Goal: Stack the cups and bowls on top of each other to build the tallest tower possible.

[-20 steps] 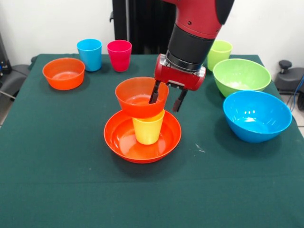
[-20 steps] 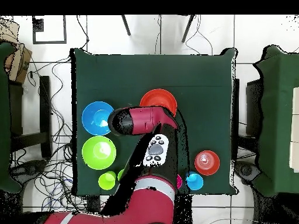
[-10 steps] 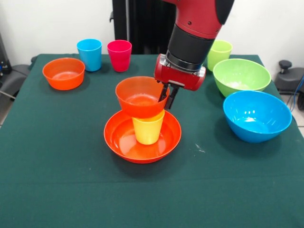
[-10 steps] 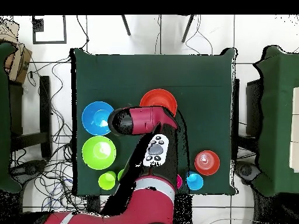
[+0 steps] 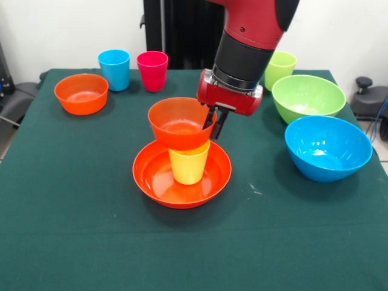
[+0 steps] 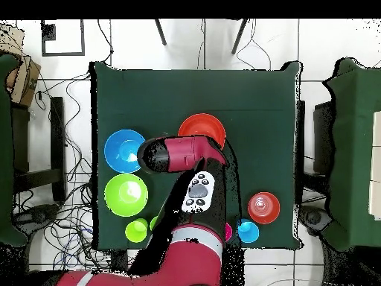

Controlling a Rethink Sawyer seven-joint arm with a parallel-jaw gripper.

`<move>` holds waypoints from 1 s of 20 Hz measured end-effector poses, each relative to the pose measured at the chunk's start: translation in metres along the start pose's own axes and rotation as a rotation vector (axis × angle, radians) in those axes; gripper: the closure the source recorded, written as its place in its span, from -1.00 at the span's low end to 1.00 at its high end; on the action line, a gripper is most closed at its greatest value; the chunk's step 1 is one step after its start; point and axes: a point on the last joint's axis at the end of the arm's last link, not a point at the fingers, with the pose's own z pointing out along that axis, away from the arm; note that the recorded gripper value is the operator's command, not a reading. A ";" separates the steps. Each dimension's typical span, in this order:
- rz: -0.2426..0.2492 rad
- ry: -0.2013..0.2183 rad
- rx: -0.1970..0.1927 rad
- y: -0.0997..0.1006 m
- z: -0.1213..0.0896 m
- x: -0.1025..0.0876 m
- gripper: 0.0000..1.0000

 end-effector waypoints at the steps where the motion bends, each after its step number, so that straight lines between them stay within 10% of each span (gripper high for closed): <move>1: 0.000 0.000 0.000 0.000 0.000 0.000 1.00; 20: 0.000 0.006 0.000 0.000 -0.001 0.004 1.00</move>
